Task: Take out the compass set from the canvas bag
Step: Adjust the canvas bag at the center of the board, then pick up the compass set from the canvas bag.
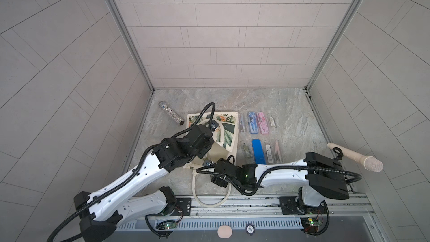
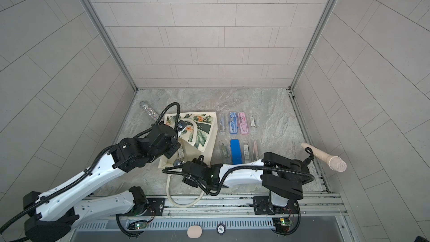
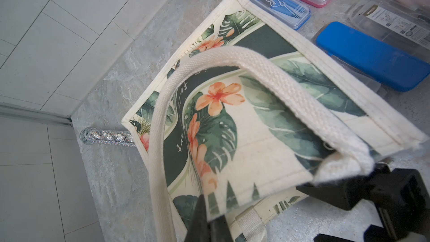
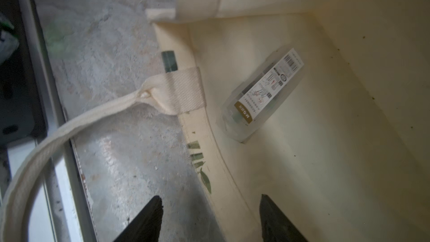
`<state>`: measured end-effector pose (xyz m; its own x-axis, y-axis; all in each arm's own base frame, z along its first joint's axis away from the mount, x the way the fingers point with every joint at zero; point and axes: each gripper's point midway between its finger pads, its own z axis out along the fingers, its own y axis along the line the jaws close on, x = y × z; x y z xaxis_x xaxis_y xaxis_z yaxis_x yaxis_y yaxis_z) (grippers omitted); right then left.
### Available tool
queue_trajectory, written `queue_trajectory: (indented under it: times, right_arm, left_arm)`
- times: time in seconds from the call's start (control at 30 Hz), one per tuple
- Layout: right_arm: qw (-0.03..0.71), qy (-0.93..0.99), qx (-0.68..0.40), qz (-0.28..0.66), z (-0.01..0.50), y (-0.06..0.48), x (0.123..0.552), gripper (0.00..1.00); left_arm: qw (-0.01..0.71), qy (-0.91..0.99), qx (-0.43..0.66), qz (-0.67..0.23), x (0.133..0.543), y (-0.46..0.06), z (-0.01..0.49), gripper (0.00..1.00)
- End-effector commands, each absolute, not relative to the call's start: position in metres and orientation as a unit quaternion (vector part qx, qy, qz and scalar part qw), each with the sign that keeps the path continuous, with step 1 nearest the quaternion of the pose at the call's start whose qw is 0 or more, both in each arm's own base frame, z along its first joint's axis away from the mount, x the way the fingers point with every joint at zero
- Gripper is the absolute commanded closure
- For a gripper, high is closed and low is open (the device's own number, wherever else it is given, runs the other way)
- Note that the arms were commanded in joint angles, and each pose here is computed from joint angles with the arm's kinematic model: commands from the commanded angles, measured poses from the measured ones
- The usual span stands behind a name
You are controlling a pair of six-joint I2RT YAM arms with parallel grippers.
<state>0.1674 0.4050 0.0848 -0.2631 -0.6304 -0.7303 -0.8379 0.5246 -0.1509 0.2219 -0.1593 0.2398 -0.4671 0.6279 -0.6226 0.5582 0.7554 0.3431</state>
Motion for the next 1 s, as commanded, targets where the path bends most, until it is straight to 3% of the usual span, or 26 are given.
queue_trajectory:
  times: [0.0, 0.07, 0.27, 0.47, 0.7, 0.87, 0.97]
  right_arm:
    - [0.430, 0.808, -0.363, 0.174, 0.098, 0.419, 0.186, 0.26]
    - [0.444, 0.813, -0.329, 0.184, 0.095, 0.419, 0.192, 0.20]
    - [0.463, 0.816, -0.305, 0.163, 0.087, 0.426, 0.209, 0.15]
    - [0.463, 0.830, -0.253, 0.181, 0.085, 0.423, 0.229, 0.17]
    - [0.452, 0.833, -0.254, 0.193, 0.077, 0.439, 0.232, 0.12]
    - [0.438, 0.847, -0.243, 0.180, 0.061, 0.440, 0.238, 0.14]
    - [0.420, 0.862, -0.220, 0.179, 0.045, 0.431, 0.243, 0.22]
  left_arm:
    - [0.402, 0.860, 0.313, 0.027, 0.219, -0.155, 0.259, 1.00]
    - [0.403, 0.862, 0.308, 0.018, 0.217, -0.155, 0.261, 1.00]
    - [0.400, 0.864, 0.305, 0.000, 0.215, -0.160, 0.260, 1.00]
    - [0.397, 0.863, 0.313, -0.014, 0.209, -0.160, 0.259, 1.00]
    - [0.397, 0.864, 0.307, -0.027, 0.203, -0.158, 0.261, 1.00]
    - [0.393, 0.866, 0.308, -0.035, 0.201, -0.160, 0.261, 1.00]
    - [0.394, 0.865, 0.308, -0.037, 0.201, -0.161, 0.263, 1.00]
